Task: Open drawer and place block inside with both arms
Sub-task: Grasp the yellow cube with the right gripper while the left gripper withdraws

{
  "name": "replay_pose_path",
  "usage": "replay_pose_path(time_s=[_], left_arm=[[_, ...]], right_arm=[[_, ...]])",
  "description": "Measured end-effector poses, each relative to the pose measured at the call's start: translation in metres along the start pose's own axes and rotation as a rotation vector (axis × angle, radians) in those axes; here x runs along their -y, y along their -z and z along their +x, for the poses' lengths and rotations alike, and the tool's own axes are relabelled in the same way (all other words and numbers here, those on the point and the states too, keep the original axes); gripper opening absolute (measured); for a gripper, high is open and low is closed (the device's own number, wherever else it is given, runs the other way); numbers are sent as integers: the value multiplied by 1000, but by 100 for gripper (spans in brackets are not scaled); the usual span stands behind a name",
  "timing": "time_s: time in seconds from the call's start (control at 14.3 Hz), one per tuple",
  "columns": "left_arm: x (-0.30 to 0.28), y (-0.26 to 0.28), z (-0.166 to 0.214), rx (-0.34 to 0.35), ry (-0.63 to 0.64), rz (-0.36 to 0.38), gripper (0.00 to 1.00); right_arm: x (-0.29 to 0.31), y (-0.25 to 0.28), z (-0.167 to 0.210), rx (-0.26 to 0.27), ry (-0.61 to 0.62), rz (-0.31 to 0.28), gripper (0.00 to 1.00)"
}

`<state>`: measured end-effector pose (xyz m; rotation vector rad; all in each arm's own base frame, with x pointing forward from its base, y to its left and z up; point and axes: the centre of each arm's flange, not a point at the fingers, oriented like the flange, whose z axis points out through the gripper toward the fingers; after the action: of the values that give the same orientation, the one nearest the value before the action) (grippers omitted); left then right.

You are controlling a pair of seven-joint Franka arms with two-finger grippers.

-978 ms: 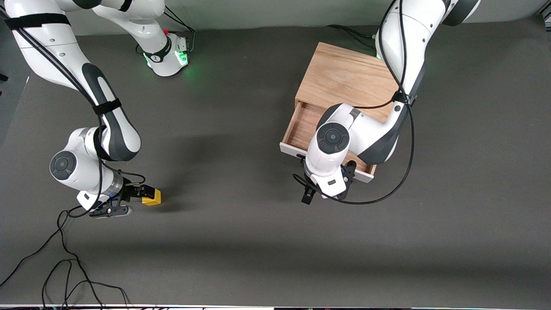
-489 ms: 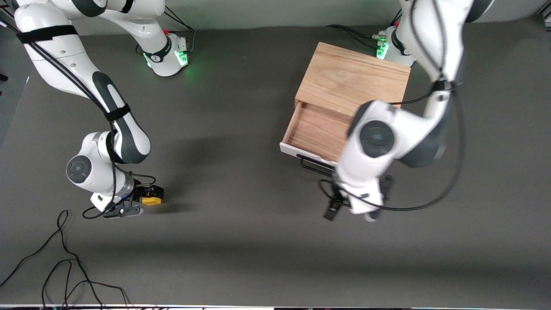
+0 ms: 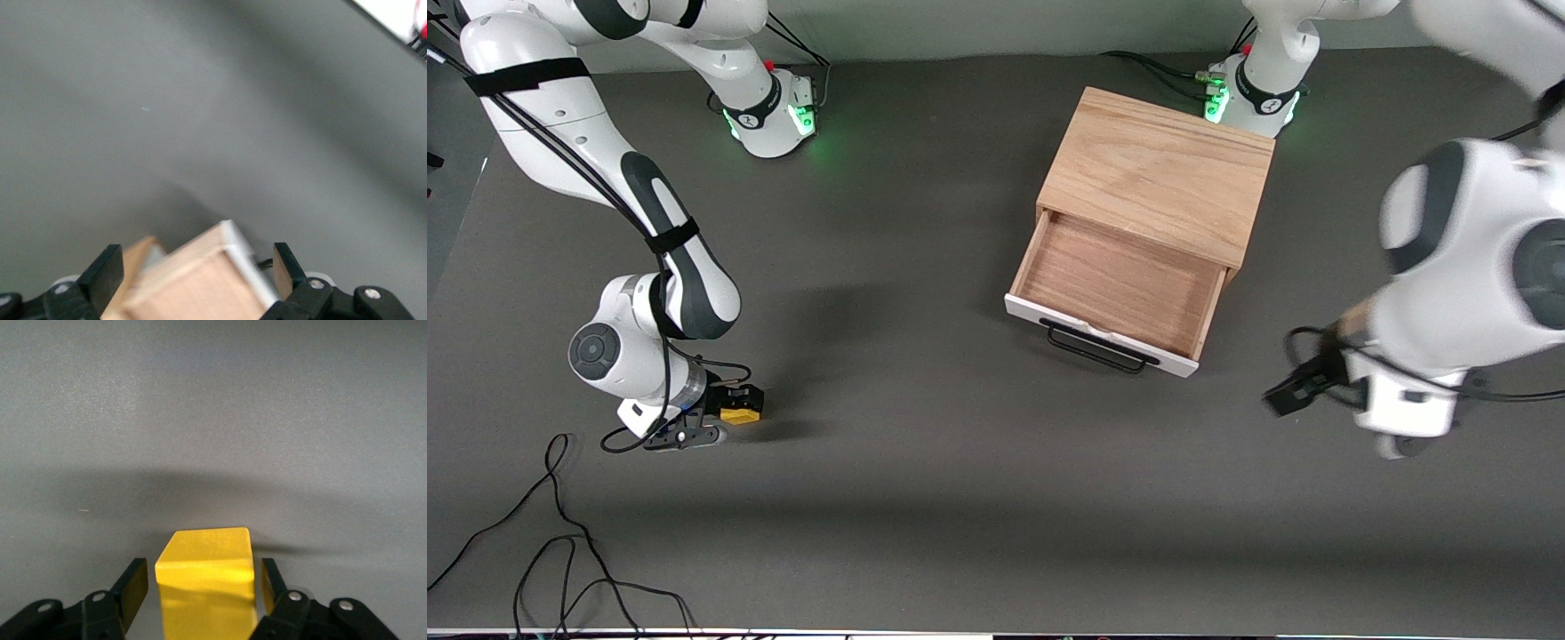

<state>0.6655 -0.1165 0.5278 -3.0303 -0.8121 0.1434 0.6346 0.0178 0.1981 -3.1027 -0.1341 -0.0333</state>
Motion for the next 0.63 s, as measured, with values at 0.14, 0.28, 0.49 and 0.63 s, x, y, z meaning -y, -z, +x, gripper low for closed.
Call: replay_pose_path(time_s=[0.14, 0.28, 0.49, 0.63], left_arm=[[45, 14, 9, 35, -144, 20, 100], [85, 28, 12, 59, -258, 28, 100], [114, 38, 4, 84, -397, 35, 100], [118, 36, -9, 90, -459, 40, 100]], right_arm=[[0, 0, 0, 0, 0, 0, 78], [0, 0, 0, -1, 0, 0, 78], [0, 0, 0, -2, 1, 0, 74], [0, 1, 1, -2, 2, -1, 65]])
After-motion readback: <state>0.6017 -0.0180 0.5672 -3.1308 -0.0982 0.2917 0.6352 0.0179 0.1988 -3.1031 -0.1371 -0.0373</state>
